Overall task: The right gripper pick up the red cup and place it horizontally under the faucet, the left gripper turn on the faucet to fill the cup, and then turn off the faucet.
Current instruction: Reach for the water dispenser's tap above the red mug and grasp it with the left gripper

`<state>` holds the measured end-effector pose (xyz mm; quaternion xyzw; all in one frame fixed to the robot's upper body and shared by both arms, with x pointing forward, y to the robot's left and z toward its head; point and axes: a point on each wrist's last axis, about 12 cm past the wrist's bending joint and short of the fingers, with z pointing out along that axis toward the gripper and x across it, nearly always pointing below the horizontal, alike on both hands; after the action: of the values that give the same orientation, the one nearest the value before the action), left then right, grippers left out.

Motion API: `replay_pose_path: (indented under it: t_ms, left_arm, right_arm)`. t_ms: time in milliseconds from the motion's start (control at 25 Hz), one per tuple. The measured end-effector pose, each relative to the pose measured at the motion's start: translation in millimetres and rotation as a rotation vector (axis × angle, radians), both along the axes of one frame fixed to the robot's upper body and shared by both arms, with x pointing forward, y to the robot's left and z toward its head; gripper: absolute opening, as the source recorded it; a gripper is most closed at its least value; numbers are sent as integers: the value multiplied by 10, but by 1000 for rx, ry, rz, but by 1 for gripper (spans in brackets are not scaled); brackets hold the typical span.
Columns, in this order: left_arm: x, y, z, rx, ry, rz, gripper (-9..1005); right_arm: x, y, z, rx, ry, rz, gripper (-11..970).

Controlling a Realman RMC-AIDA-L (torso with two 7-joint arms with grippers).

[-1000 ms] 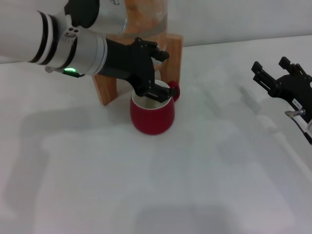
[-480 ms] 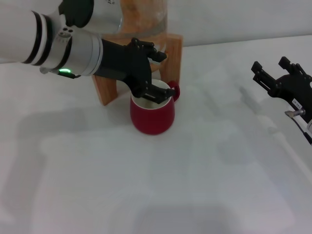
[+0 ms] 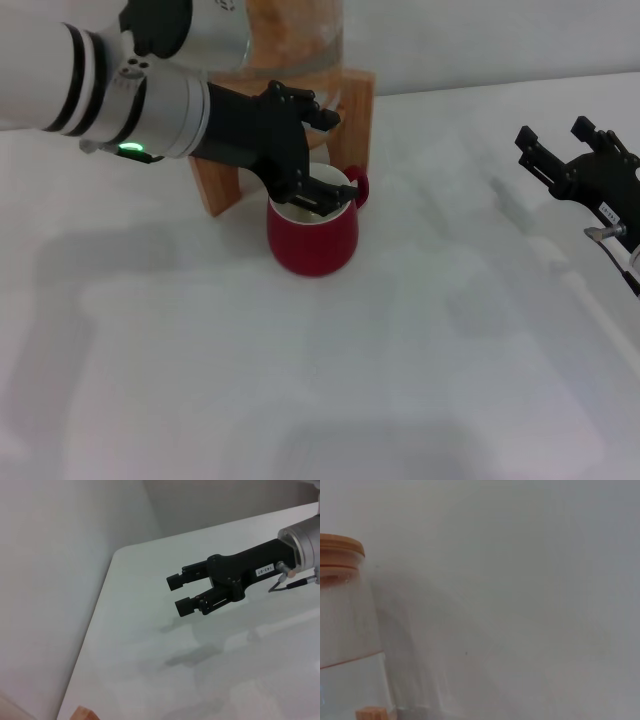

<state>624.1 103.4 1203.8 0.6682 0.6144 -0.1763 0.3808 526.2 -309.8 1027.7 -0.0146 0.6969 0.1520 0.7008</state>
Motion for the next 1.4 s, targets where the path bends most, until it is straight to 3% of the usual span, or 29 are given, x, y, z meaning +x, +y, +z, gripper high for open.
replay_pose_path:
  t_ms: [960, 1400]
  left_arm:
    - [8, 3, 94, -6, -47, -2, 859]
    - [80, -25, 17, 12, -66, -7, 859]
  right_arm:
    - [11, 7, 7, 0, -2, 2, 857]
    - [0, 0, 0, 0, 0, 0, 858]
